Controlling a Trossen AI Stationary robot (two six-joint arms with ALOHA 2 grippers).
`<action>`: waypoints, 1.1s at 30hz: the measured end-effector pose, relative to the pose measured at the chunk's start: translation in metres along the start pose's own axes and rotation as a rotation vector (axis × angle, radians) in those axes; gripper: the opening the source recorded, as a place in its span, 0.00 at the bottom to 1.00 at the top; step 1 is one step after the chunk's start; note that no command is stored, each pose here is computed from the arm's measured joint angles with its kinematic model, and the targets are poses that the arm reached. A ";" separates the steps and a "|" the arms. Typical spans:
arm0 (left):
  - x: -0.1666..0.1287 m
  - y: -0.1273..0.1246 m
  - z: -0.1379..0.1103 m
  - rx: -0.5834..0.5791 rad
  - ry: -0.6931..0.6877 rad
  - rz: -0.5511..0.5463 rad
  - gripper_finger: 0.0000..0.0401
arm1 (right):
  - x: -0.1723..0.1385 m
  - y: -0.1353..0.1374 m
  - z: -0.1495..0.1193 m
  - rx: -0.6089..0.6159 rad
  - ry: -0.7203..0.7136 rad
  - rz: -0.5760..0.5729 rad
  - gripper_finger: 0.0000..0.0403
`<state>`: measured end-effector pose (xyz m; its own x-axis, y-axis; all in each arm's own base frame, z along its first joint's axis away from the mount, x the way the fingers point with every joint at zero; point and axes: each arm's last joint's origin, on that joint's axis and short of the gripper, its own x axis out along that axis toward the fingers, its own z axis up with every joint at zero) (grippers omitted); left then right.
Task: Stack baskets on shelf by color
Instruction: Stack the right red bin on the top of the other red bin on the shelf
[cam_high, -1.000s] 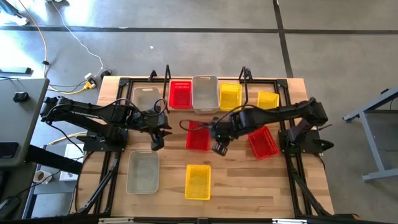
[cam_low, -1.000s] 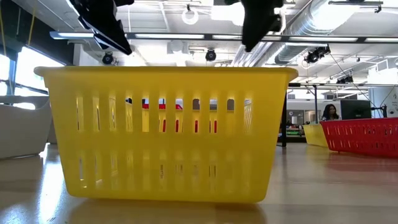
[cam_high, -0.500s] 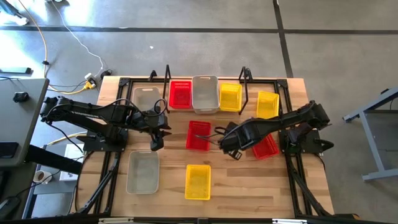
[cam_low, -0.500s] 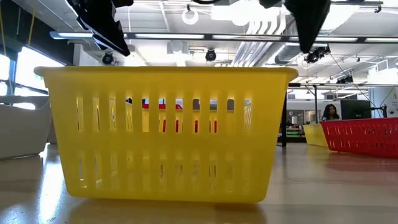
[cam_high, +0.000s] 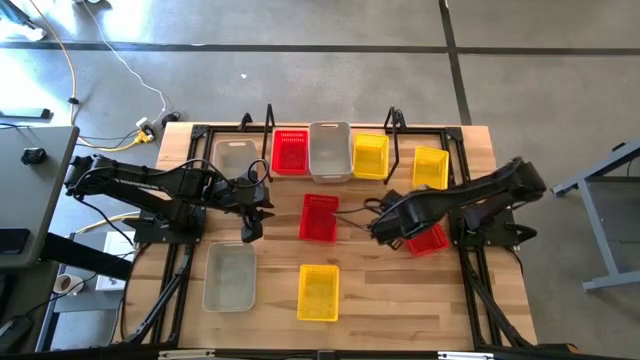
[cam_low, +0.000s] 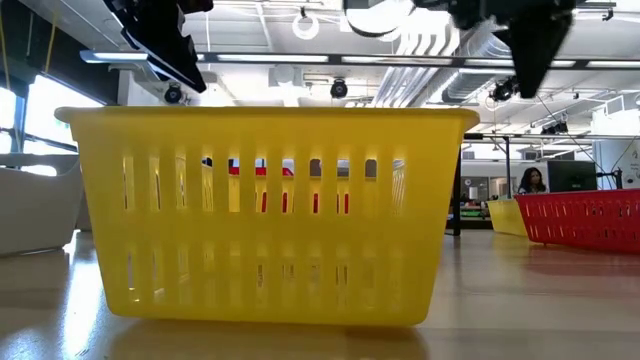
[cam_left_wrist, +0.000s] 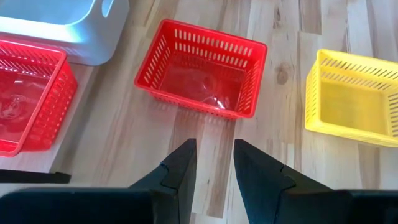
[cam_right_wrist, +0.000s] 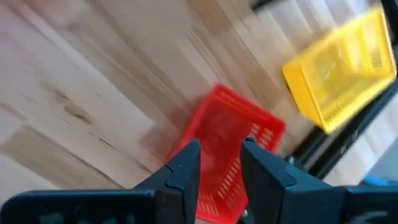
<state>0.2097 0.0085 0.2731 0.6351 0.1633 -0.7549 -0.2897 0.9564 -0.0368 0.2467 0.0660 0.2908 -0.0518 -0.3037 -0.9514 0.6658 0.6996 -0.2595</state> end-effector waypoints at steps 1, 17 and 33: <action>0.000 0.000 0.000 0.000 0.000 0.000 0.24 | 0.002 -0.005 -0.004 0.027 -0.004 0.018 0.24; 0.000 0.001 0.000 0.000 -0.005 0.017 0.24 | 0.045 -0.071 -0.035 0.375 0.098 0.063 0.25; 0.000 0.002 0.001 0.000 -0.017 0.067 0.24 | 0.104 -0.087 -0.028 0.392 0.243 0.058 0.30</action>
<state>0.2094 0.0105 0.2735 0.6262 0.2311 -0.7446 -0.3319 0.9432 0.0136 0.1625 -0.0090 0.2098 -0.1474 -0.0782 -0.9860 0.9016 0.3993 -0.1664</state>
